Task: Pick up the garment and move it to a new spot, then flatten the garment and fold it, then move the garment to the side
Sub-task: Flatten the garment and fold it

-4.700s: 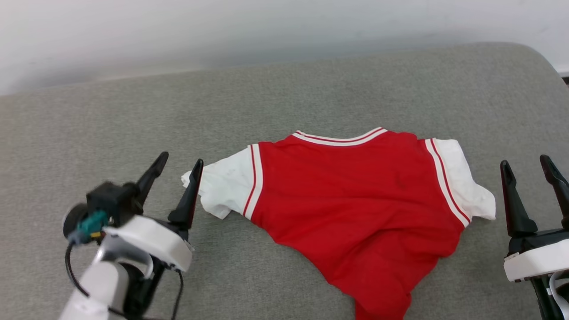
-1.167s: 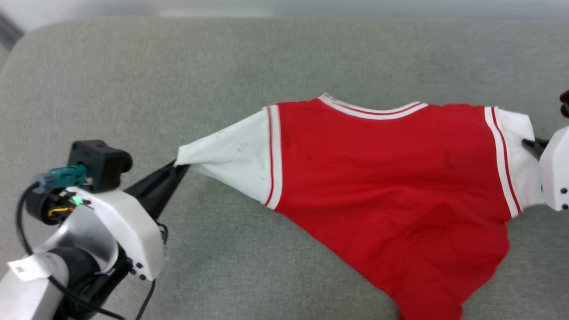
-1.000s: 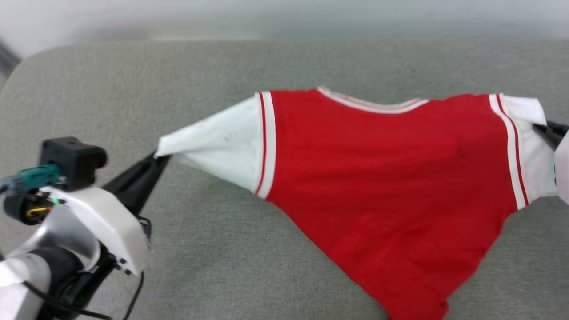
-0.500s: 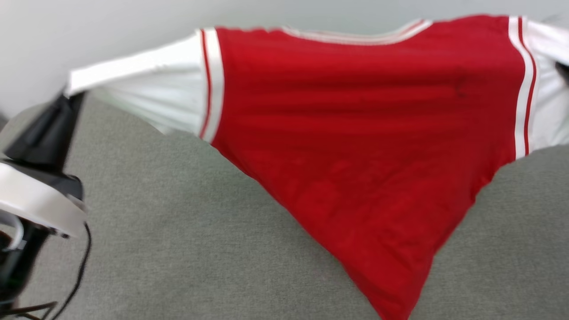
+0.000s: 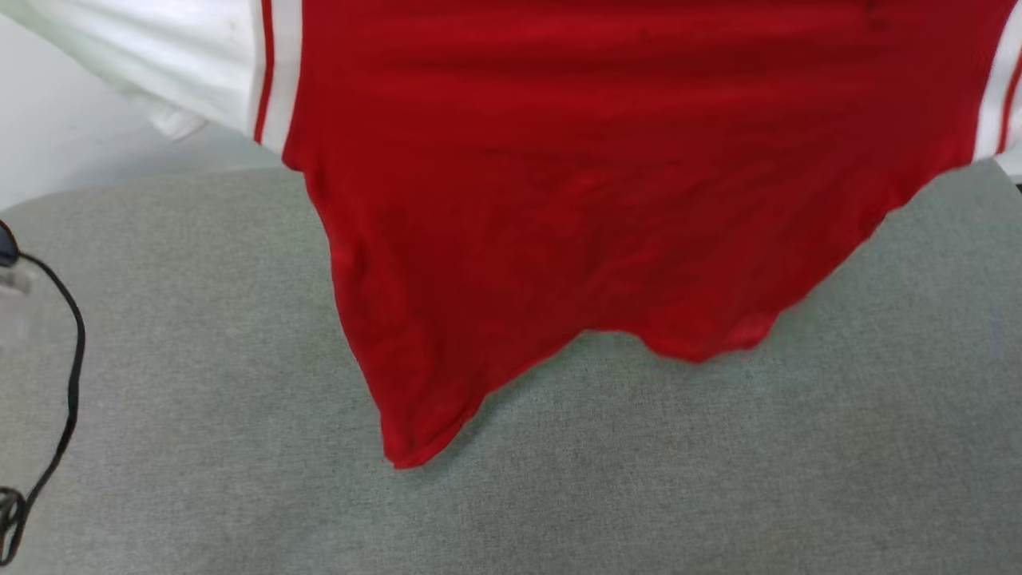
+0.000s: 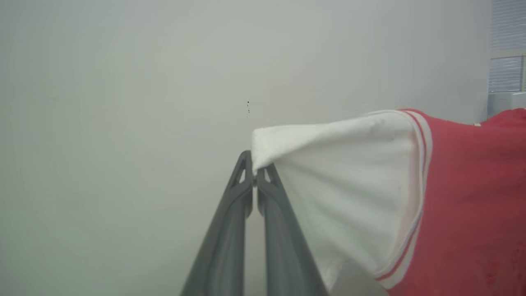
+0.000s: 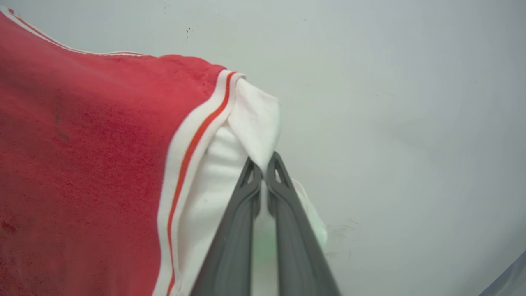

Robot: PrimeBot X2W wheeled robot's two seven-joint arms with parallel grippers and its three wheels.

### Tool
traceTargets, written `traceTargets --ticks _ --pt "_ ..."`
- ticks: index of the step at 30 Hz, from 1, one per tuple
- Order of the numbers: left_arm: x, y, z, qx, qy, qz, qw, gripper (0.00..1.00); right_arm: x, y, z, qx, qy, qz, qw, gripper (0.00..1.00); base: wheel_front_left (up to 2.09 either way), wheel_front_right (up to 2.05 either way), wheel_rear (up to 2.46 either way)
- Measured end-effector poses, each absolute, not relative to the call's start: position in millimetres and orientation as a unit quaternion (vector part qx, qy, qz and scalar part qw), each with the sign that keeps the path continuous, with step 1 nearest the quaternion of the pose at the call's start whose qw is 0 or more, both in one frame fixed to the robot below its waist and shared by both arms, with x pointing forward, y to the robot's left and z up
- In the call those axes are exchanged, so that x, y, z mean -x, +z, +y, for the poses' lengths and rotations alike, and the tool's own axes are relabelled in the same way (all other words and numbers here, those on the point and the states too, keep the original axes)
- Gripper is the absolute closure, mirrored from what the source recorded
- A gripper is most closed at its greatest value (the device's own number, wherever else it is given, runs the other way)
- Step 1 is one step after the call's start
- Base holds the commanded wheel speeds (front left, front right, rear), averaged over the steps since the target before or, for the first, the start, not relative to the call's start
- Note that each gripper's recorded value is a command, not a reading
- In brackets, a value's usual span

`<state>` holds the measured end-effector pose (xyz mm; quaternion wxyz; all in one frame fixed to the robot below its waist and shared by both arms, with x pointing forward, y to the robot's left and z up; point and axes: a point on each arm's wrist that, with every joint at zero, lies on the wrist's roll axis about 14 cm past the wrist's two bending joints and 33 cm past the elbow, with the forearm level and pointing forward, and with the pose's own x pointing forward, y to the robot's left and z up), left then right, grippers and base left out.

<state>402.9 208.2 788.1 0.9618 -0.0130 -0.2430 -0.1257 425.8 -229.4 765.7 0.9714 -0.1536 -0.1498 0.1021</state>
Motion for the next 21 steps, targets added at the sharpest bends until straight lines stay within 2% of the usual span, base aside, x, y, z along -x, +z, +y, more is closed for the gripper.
traceTargets --ticks 5,11,21 --pt "-419.4 794.6 208.2 0.021 -0.129 -0.252 0.959 1.0 -437.9 777.0 -231.3 0.151 0.096 -0.176 0.968 1.0 0.0 0.0 0.0" --pt "-459.1 796.7 203.6 0.04 -0.147 -0.247 0.957 1.0 -472.3 782.3 -228.5 0.147 0.098 -0.186 0.966 1.0 0.0 0.0 0.0" --pt "-567.4 793.7 205.8 0.014 -0.145 -0.241 0.96 1.0 -574.5 765.5 -213.5 0.16 0.104 -0.181 0.965 1.0 0.0 0.0 0.0"
